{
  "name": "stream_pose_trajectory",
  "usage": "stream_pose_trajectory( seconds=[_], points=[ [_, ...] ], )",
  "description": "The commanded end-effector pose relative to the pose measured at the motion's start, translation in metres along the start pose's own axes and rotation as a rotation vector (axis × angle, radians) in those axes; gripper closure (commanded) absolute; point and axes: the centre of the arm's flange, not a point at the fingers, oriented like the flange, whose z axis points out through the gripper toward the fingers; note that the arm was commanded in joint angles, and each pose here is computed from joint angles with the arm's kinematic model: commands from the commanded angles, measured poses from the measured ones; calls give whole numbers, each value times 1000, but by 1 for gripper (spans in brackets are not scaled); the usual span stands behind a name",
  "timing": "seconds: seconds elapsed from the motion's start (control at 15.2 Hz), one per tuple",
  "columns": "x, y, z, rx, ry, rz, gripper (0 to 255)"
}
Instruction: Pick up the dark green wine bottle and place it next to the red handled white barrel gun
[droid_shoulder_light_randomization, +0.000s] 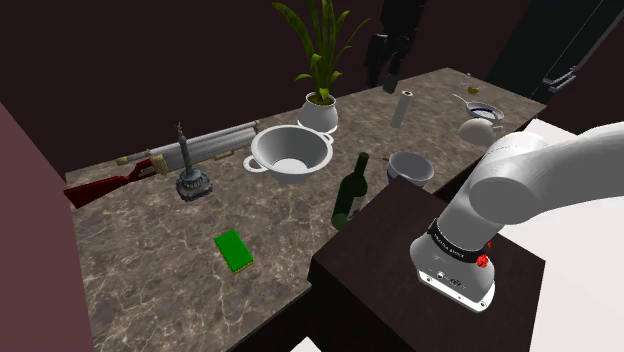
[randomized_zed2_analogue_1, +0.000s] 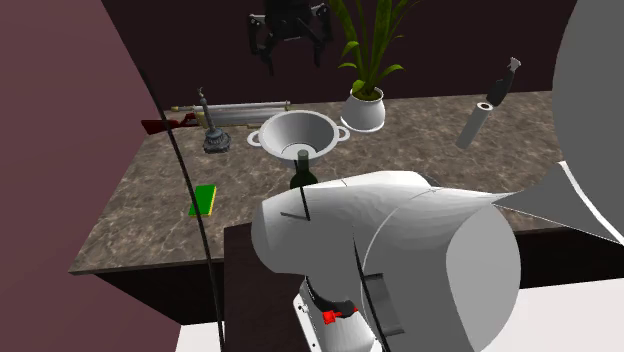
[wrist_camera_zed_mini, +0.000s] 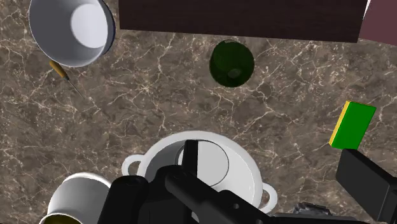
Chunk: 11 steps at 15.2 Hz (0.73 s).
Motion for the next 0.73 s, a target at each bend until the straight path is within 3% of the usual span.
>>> stream_pose_trajectory(
  seconds=[0.0, 0.66],
  points=[
    [0, 0, 0, 0, 0, 0, 0],
    [-23, 7, 131, 59, 46, -10, 0]
  ],
)
